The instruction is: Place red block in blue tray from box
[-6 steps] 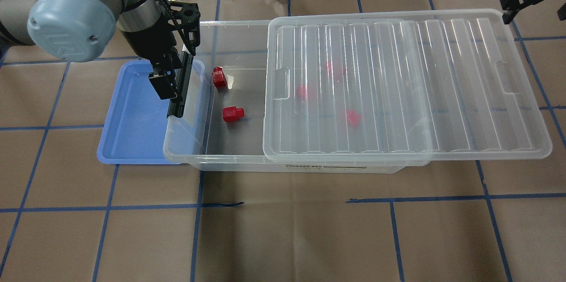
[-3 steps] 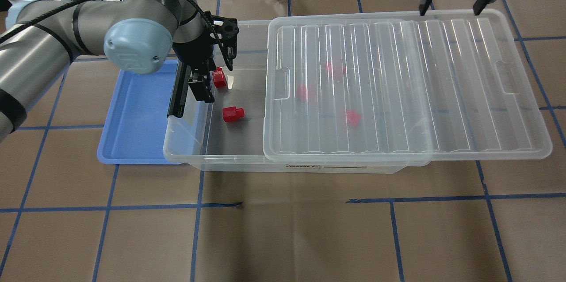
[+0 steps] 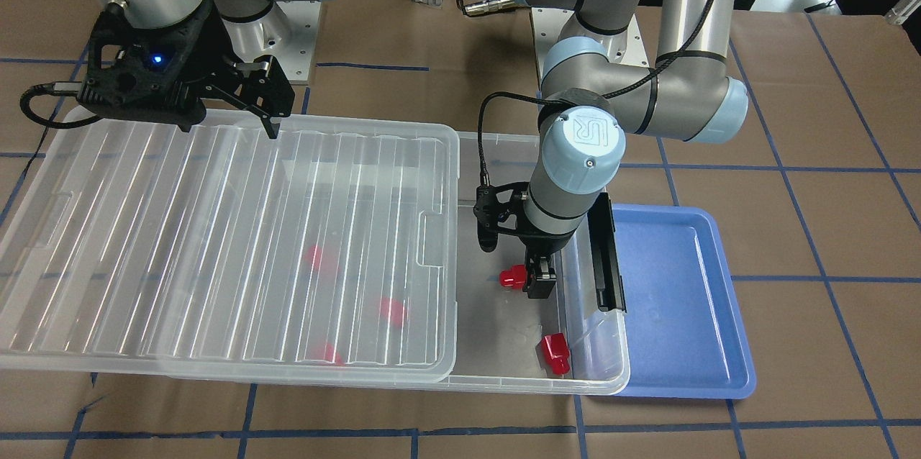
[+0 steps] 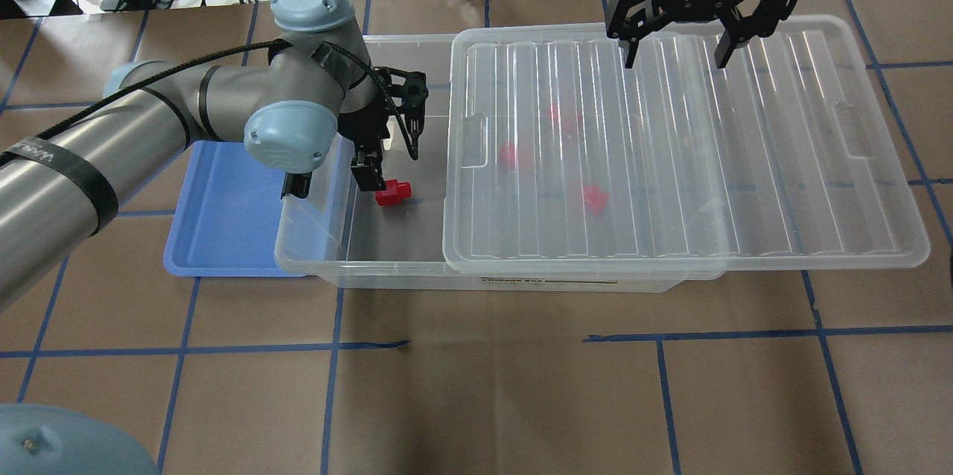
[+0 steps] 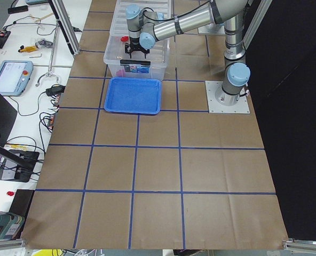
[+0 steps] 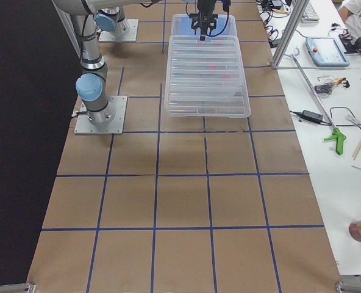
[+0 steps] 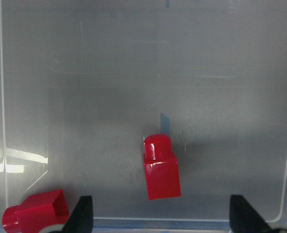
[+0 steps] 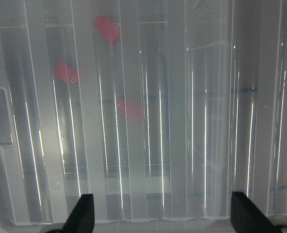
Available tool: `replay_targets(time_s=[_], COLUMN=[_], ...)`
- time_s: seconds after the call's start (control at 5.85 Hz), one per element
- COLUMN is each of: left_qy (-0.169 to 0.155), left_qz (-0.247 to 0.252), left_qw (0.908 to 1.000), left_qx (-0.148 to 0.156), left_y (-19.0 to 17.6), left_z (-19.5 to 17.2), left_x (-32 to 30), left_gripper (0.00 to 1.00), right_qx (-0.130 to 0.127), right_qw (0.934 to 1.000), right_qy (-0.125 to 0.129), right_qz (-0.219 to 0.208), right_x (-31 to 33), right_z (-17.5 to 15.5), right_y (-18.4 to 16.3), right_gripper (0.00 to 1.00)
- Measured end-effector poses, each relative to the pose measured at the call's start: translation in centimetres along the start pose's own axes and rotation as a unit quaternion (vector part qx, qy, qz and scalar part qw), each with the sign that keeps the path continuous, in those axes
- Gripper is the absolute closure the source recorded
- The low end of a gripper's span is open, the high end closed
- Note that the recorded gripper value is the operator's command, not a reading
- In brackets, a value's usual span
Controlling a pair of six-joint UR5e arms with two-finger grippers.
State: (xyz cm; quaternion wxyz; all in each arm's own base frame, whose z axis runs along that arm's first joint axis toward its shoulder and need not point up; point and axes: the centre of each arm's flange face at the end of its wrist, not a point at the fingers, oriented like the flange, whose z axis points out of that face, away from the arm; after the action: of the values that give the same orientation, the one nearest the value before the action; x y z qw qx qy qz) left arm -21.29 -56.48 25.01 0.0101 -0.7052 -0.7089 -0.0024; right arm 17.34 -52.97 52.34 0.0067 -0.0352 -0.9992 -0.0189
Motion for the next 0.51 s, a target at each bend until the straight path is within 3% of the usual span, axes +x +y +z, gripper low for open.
replay_targets(time_s=[0.34,0.51], left_qy=[0.001,-0.004], left_qz=[0.001,0.004], left_qw=[1.0,1.0], left_qx=[-0.003,-0.002], left_y=[0.3,0.2], left_z=[5.3,6.3], left_x=[1.1,1.1], left_gripper=[0.02,0.38], right_qx=[-0.007,-0.01], right_qw=[0.9998,0.9997], right_qy=[0.001,0.0], right_qz=[0.016,0.024], right_x=[2.0,2.9], right_z=[0.4,0.5], right_y=[-0.6,-0.7], right_gripper=[0.0,0.0])
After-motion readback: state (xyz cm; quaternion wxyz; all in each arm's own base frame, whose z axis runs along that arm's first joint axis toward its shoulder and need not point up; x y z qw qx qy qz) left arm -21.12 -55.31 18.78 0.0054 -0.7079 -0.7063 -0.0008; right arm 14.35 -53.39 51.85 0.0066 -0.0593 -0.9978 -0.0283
